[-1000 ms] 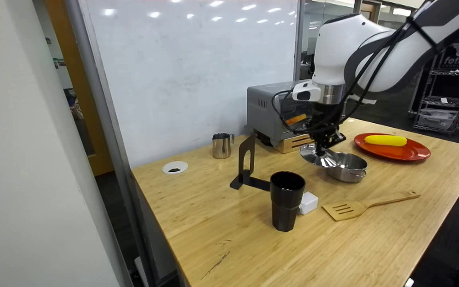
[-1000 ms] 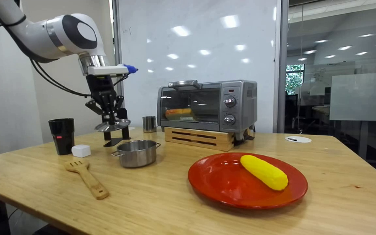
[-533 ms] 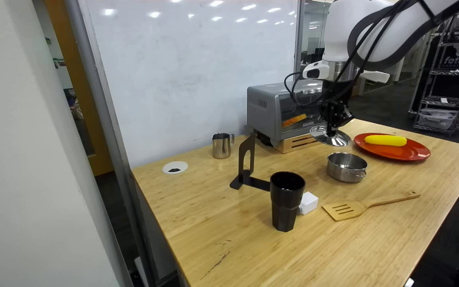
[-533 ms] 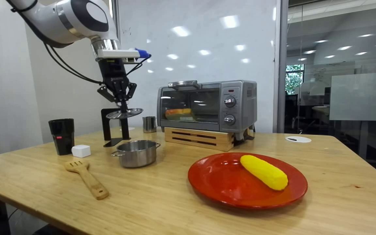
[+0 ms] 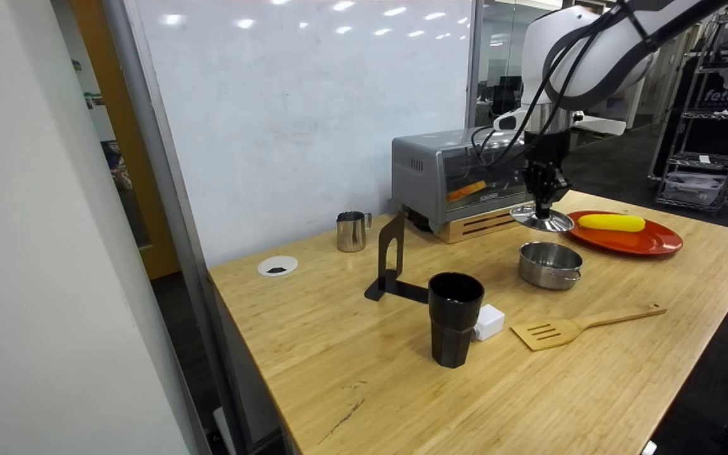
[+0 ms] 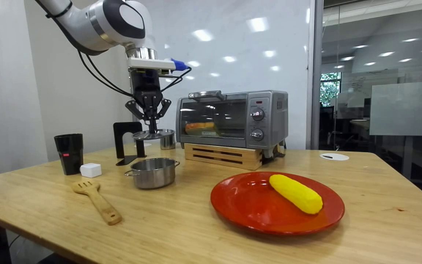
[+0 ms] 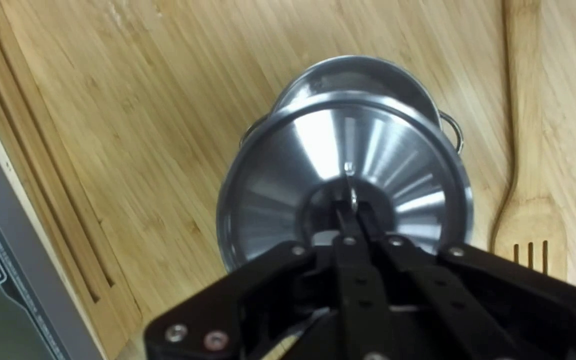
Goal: Take the white box out of the silver pot then close the pot
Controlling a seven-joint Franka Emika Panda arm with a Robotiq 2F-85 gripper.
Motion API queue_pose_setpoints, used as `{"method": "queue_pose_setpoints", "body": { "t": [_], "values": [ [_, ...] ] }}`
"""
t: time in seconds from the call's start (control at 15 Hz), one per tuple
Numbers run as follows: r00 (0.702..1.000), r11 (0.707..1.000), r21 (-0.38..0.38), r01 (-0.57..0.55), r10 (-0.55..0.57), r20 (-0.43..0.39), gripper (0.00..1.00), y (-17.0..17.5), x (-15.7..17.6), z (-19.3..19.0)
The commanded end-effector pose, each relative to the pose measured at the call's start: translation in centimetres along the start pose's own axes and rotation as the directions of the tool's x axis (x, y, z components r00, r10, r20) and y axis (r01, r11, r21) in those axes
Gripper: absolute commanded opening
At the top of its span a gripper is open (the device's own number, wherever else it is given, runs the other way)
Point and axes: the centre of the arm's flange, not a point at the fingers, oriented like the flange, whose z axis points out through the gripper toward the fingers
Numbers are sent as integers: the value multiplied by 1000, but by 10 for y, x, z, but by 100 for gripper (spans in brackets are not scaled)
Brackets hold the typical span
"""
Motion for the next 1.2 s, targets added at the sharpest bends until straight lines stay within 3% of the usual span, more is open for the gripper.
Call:
{"method": "queue_pose_setpoints", "body": {
  "t": [0.0,0.47,1.13],
  "values": [
    [999,998,37,-52,51,6,1,21,1,23],
    [993,993,73,-95,90,74,1,15,8,61],
    [993,995,77,-69,61,104,1,-4,2,69]
  ]
}}
